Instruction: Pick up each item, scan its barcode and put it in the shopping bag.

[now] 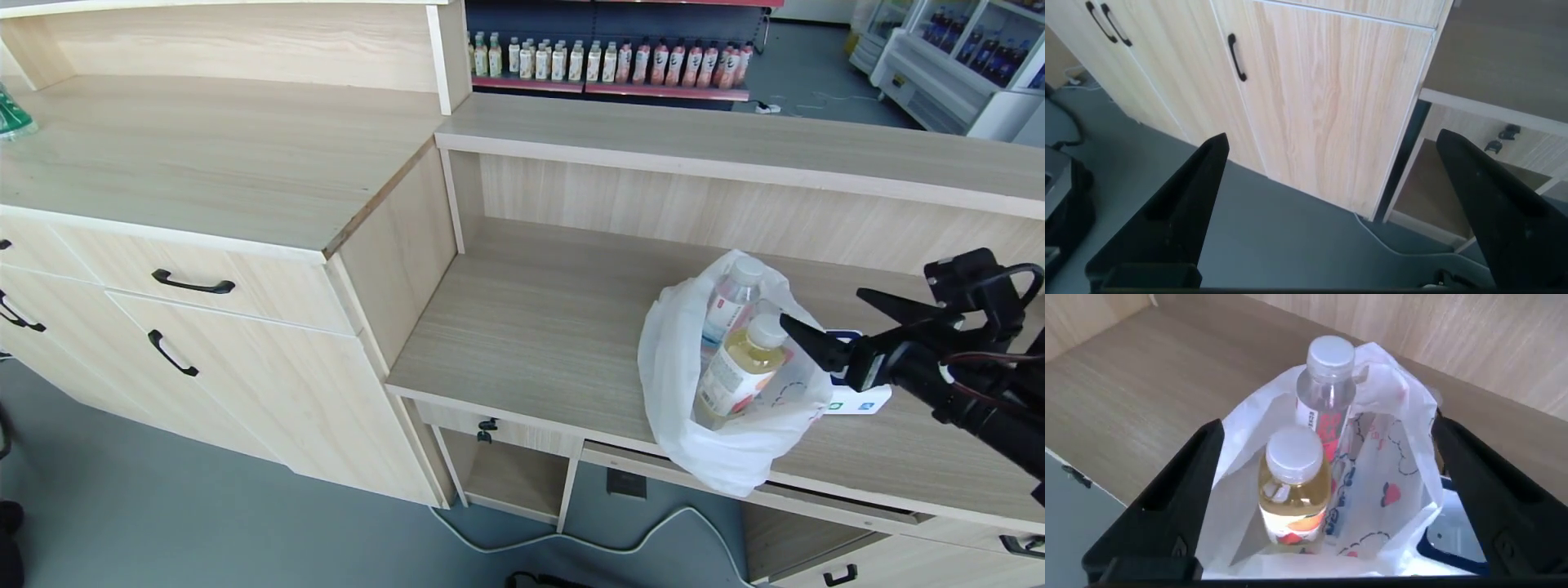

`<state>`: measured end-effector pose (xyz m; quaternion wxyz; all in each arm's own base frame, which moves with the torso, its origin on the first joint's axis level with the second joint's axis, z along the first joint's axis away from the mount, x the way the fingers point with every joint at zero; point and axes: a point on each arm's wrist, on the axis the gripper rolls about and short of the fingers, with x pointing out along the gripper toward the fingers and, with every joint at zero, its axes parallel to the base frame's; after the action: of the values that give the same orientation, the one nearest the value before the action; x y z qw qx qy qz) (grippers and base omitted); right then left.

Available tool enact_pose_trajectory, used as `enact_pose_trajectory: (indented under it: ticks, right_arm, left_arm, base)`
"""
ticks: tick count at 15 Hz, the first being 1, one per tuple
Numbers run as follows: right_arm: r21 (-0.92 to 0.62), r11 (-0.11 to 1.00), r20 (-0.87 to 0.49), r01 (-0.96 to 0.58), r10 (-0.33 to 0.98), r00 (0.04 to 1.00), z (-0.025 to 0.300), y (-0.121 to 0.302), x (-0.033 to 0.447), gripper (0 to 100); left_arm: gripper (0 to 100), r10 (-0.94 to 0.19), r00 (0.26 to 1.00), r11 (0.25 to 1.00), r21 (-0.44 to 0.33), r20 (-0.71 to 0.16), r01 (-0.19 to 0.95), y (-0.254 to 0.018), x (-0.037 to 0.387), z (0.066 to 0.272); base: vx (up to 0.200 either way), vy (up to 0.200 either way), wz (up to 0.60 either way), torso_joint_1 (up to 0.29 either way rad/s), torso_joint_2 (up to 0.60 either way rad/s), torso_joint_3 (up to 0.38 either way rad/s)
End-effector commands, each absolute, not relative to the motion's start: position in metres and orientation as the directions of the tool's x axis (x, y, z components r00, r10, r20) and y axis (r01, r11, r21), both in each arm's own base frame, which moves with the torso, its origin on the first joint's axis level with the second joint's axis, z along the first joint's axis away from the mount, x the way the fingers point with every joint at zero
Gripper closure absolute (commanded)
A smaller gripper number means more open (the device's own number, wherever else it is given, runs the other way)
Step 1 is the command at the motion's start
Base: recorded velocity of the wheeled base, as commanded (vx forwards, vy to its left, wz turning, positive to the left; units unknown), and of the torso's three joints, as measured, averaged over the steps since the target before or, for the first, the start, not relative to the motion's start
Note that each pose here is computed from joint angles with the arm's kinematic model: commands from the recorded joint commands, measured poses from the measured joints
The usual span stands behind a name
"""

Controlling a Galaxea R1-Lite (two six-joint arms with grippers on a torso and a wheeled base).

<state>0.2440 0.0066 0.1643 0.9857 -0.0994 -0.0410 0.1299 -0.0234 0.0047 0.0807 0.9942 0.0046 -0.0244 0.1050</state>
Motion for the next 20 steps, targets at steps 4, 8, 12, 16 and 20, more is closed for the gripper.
enact_pose_trajectory:
  ticks: [4,8,12,16,20]
  right_arm:
    - [-0.230,0.973,0.090,-0.035,0.058,0.994,0.214,-0.031,0.174,0]
    - [-0.139,0.990,0.050,0.011,-0.004,0.999,0.215,-0.043,0.180,0]
    - [-0.089,0.983,-0.023,0.158,-0.160,0.987,0.193,-0.040,0.158,0]
    - [0.018,0.979,-0.061,0.204,-0.202,0.977,0.160,-0.022,0.090,0]
    - [0.019,0.992,-0.072,0.124,-0.122,0.990,0.120,-0.004,0.030,0]
  left_arm:
    - [0,0.209,0.977,0.978,0.005,0.049,-0.209,0.005,-0.023,0.081]
    - [0,0.209,0.977,0.978,0.004,0.051,-0.209,0.005,-0.023,0.081]
    - [0,0.209,0.977,0.978,0.003,0.049,-0.209,0.005,-0.023,0.081]
    - [0,0.209,0.977,0.978,0.003,0.049,-0.209,0.005,-0.023,0.081]
    - [0,0.209,0.977,0.978,0.003,0.049,-0.209,0.005,-0.023,0.081]
  base:
    - [0.000,0.000,-0.45,-0.005,0.00,0.003]
    - [0.000,0.000,-0.15,0.003,0.00,0.001]
    - [0.000,0.000,0.00,0.000,0.00,0.000]
    - [0.000,0.000,0.00,0.000,0.00,0.000]
    - [0.000,0.000,0.00,0.000,0.00,0.000]
